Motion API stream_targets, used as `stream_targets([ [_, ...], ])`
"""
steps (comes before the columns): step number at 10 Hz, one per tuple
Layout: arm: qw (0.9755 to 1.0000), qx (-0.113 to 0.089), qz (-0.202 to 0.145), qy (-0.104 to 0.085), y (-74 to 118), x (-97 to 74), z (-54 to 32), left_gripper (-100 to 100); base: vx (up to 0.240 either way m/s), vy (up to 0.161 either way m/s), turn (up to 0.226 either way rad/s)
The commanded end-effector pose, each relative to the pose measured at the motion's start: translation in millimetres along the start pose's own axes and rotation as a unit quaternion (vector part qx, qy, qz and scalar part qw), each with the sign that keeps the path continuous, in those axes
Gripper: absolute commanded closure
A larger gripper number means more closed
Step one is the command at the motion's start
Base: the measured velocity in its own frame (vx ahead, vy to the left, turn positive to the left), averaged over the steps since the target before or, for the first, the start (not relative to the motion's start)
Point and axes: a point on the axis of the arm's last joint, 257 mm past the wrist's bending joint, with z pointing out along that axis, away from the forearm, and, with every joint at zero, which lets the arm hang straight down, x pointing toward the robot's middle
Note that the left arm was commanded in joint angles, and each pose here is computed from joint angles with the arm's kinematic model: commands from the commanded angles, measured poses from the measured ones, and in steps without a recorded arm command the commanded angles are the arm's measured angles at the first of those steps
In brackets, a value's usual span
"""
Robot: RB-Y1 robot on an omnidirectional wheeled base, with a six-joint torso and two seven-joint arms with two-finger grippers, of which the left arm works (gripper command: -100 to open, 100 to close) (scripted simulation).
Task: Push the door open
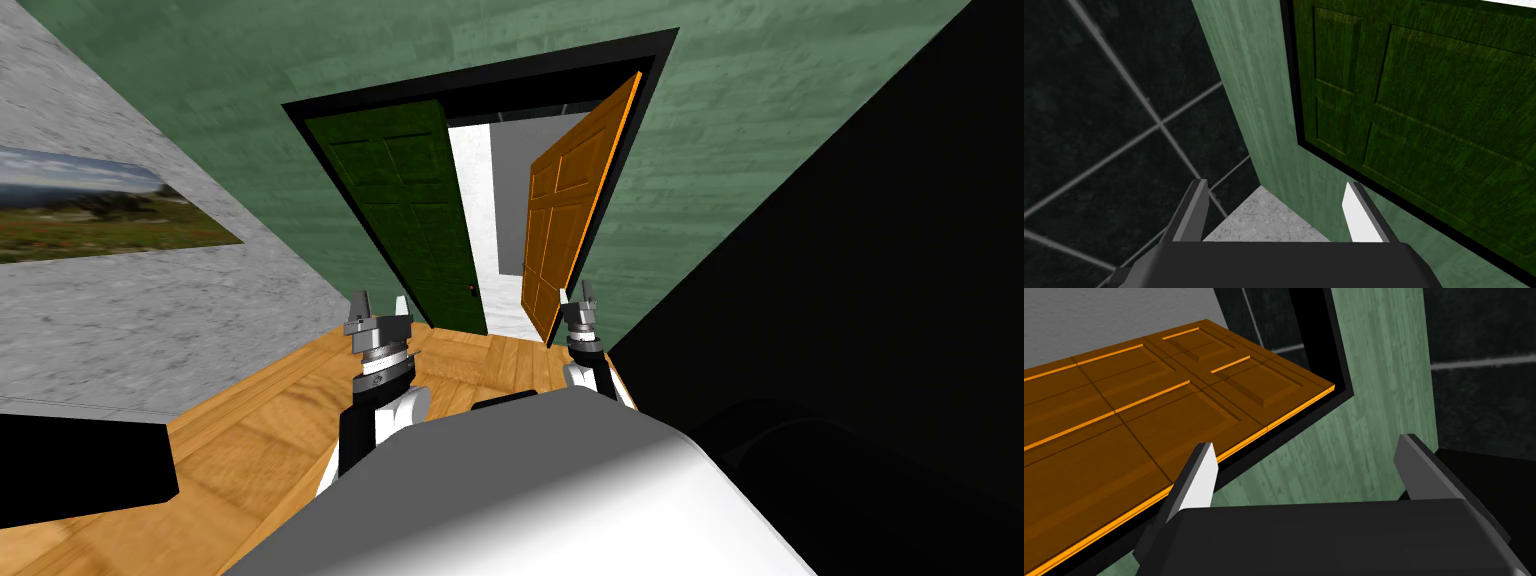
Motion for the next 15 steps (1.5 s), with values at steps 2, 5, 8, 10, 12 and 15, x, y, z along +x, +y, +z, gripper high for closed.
stream_targets([
  [2, 0.9999, -0.014, -0.002, 0.006, 20.0, 3.4, -3.3, -100, 0.126, 0.039, -0.003],
  [5, 0.9994, -0.030, -0.004, 0.014, 42.5, 7.4, -7.6, -100, 0.056, 0.018, -0.005],
  [8, 0.9984, -0.051, -0.007, 0.023, 71.5, 12.8, -14.1, -100, 0.086, 0.033, -0.005],
  [10, 0.9975, -0.064, -0.008, 0.030, 90.5, 17.6, -18.5, -100, 0.085, 0.057, -0.006],
  [12, 0.9965, -0.076, -0.009, 0.033, 105.3, 19.6, -23.3, -100, 0.095, 0.034, -0.006],
  [15, 0.9946, -0.095, -0.011, 0.042, 129.8, 24.9, -31.1, -100, 0.049, 0.016, -0.002],
])
